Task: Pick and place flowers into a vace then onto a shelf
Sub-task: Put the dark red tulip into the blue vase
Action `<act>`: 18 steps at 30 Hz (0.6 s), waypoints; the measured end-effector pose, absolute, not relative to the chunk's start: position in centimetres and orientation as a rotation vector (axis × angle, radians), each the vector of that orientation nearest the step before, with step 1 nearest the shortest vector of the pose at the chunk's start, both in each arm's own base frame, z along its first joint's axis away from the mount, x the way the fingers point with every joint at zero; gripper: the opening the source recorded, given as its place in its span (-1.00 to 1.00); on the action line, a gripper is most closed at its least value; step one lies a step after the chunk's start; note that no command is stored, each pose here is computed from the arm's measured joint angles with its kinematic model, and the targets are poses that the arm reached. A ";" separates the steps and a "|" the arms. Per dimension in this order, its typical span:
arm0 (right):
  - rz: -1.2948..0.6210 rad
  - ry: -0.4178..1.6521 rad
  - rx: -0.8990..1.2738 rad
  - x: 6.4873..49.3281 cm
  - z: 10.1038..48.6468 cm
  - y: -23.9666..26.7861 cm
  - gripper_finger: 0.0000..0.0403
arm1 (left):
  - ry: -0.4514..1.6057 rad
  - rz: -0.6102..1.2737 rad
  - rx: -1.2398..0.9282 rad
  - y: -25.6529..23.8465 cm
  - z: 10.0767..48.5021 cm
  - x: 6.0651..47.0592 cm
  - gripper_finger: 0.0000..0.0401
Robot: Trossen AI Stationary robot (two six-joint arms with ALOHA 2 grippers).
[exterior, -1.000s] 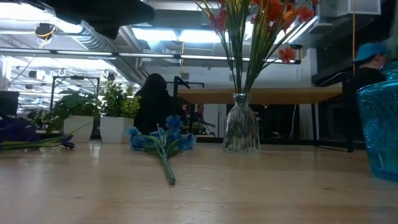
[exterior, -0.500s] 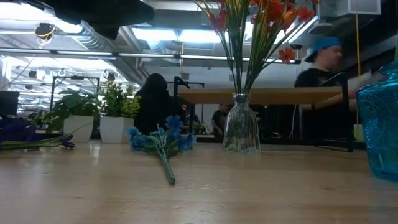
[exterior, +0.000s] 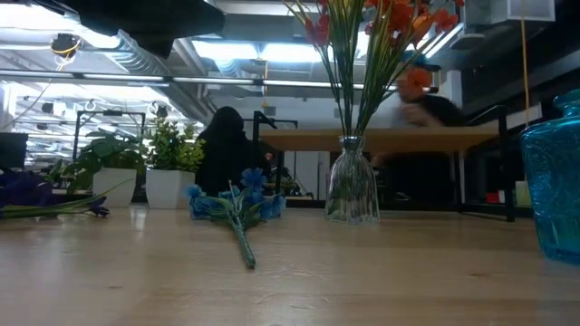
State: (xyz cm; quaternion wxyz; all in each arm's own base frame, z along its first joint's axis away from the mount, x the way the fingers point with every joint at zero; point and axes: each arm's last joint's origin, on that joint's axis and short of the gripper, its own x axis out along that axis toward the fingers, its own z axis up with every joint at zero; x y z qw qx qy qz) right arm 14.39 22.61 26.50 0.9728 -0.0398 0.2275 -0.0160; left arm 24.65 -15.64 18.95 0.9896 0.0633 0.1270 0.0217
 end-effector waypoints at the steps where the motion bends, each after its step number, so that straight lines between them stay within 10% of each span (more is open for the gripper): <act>1: -0.038 0.463 -0.088 14.5 26.3 22.7 -0.96 | 0.255 0.044 0.127 -15.6 18.9 24.7 -0.96; 18: -0.087 0.474 -0.053 15.5 25.7 22.5 -0.55 | 0.255 0.044 0.124 -15.6 18.9 24.7 -0.98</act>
